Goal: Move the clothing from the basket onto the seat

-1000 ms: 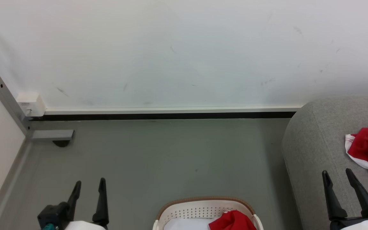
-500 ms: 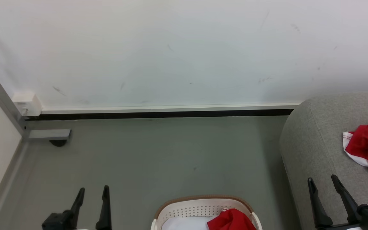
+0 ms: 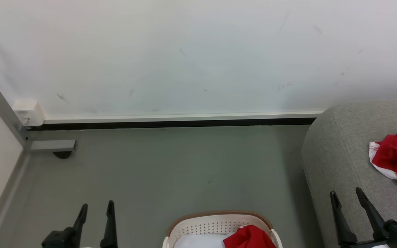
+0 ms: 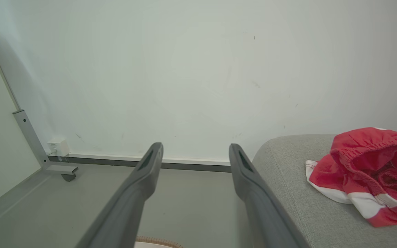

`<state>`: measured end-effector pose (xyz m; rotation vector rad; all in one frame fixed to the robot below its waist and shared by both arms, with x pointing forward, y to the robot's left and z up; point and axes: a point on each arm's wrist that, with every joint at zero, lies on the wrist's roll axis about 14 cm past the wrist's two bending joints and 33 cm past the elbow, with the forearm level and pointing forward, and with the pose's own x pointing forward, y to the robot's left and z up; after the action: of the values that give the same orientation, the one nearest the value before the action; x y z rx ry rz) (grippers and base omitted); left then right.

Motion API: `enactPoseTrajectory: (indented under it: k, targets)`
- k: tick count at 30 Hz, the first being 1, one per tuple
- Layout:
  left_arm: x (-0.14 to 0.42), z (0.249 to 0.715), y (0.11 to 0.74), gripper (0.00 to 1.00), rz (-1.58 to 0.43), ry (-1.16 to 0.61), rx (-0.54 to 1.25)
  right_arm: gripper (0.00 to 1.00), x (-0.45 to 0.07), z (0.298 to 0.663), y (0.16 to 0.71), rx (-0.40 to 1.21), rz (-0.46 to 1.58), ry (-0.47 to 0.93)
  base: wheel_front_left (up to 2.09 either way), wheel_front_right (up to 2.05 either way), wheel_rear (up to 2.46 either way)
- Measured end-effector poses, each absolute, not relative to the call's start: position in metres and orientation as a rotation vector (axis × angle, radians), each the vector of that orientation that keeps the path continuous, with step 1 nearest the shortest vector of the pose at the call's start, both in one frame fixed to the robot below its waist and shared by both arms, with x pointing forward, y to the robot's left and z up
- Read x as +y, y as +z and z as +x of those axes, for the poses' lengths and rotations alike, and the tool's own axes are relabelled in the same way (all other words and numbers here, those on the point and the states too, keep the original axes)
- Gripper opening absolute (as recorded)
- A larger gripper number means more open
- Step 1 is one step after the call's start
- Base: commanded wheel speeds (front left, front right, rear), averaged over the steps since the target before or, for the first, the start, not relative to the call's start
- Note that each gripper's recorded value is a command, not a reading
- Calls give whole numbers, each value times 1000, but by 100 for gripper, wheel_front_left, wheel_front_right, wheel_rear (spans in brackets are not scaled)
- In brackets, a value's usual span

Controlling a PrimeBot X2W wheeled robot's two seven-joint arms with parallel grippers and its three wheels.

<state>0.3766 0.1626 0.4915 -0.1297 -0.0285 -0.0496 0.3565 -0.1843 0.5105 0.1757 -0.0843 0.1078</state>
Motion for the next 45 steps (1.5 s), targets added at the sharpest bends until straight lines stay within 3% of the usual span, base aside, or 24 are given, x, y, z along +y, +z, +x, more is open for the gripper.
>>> enactPoseTrajectory:
  k: [12,23,31,45]
  targets:
    - [154,382,491,100,-142,-75,-25,100,-188,357,513,-92,182,96,0,0,0]
    - [103,406,489,100,-167,-226,-9,100,-220,362,519,-108,149,21,0,0,0]
    - [55,438,469,100,-163,-365,44,100,-244,386,524,-121,117,-32,0,0,0]
    - [-40,469,376,100,-120,-662,278,100,-276,443,539,-181,59,-102,0,0,0]
